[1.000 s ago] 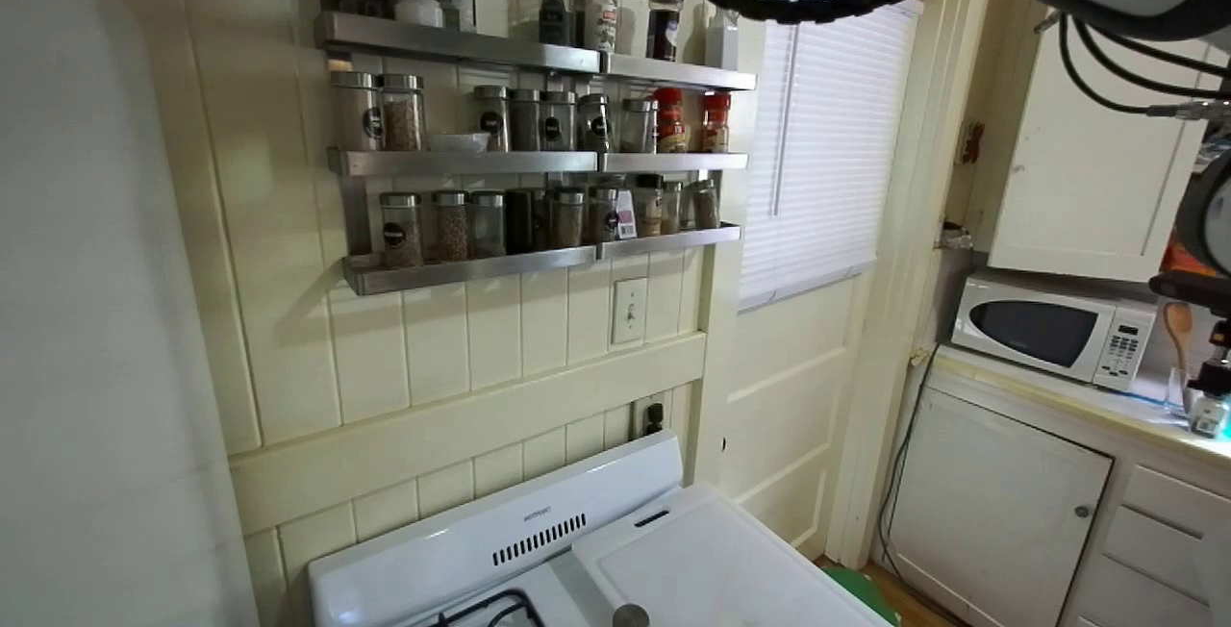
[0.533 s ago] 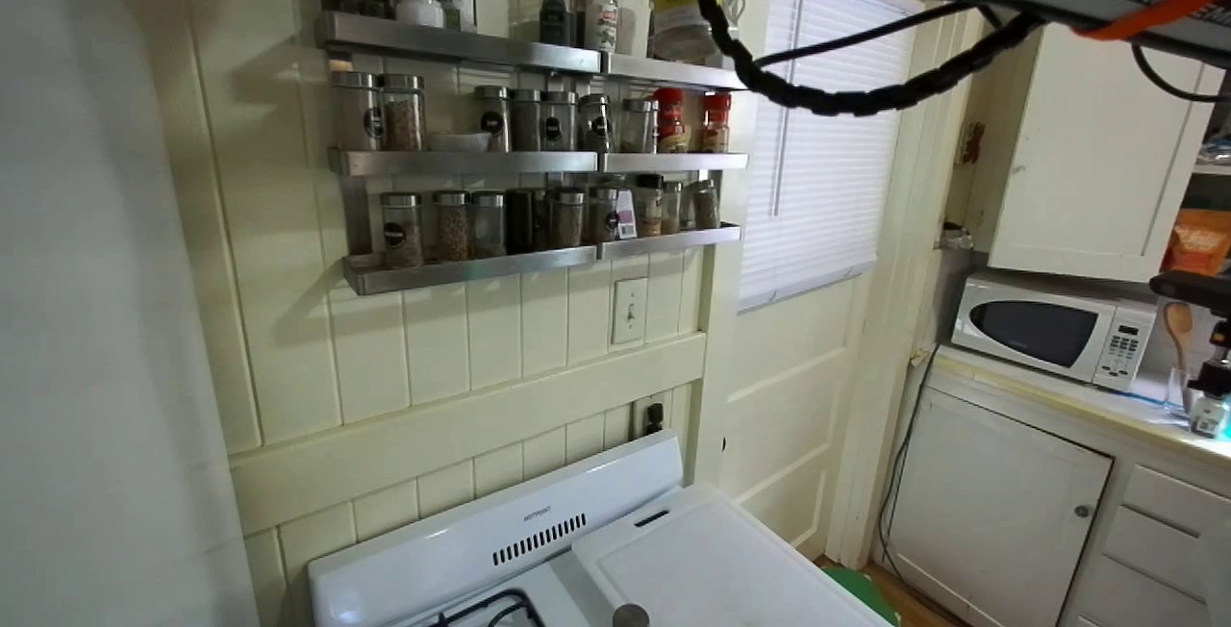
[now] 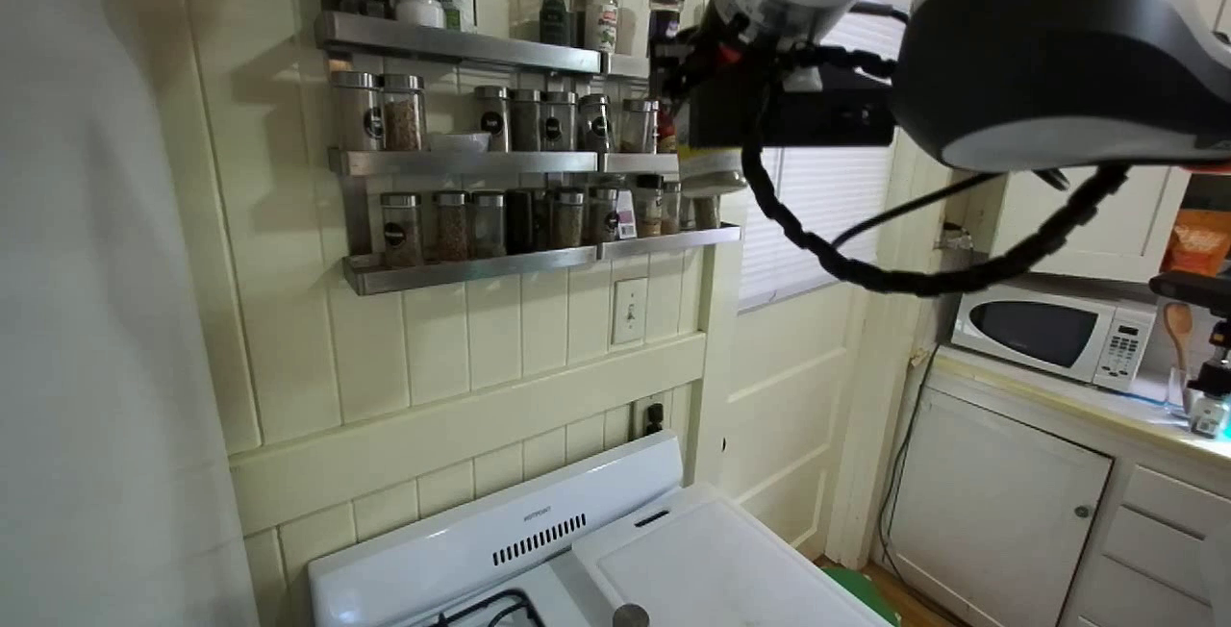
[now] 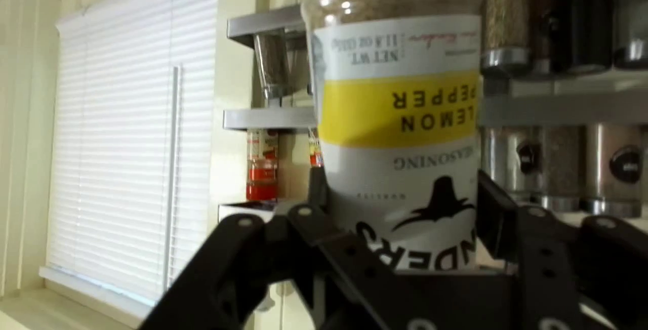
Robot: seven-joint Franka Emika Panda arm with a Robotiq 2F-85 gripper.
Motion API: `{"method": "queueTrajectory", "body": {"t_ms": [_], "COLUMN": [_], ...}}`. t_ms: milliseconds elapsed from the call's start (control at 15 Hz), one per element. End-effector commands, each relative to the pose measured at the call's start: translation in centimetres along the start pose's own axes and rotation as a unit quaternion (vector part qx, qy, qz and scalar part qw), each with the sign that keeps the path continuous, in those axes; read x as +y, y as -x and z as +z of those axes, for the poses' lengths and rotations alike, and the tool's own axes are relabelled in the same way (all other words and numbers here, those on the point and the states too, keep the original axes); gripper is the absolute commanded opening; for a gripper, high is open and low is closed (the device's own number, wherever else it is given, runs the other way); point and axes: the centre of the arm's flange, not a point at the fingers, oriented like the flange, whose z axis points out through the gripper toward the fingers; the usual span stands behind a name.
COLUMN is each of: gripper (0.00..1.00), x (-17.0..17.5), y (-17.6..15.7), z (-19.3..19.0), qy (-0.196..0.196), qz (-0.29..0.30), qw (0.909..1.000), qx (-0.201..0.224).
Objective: Remove one bottle from the top shelf
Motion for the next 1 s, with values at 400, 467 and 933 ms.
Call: {"method": "queueTrajectory", "body": {"t_ms": [400, 467, 933], "gripper": [0.68, 0.68, 0.43], "x": [2.6, 2.7, 2.6], "y": [6.7, 6.7, 10.9], "z": [0.1, 0.1, 2.5], "qy": [0.019, 0.020, -0.119], "qz": [-0.005, -0.004, -0.049], "qw": [0.9989, 0.9989, 0.9910], "qx": [-0.042, -0.041, -0.036]}}
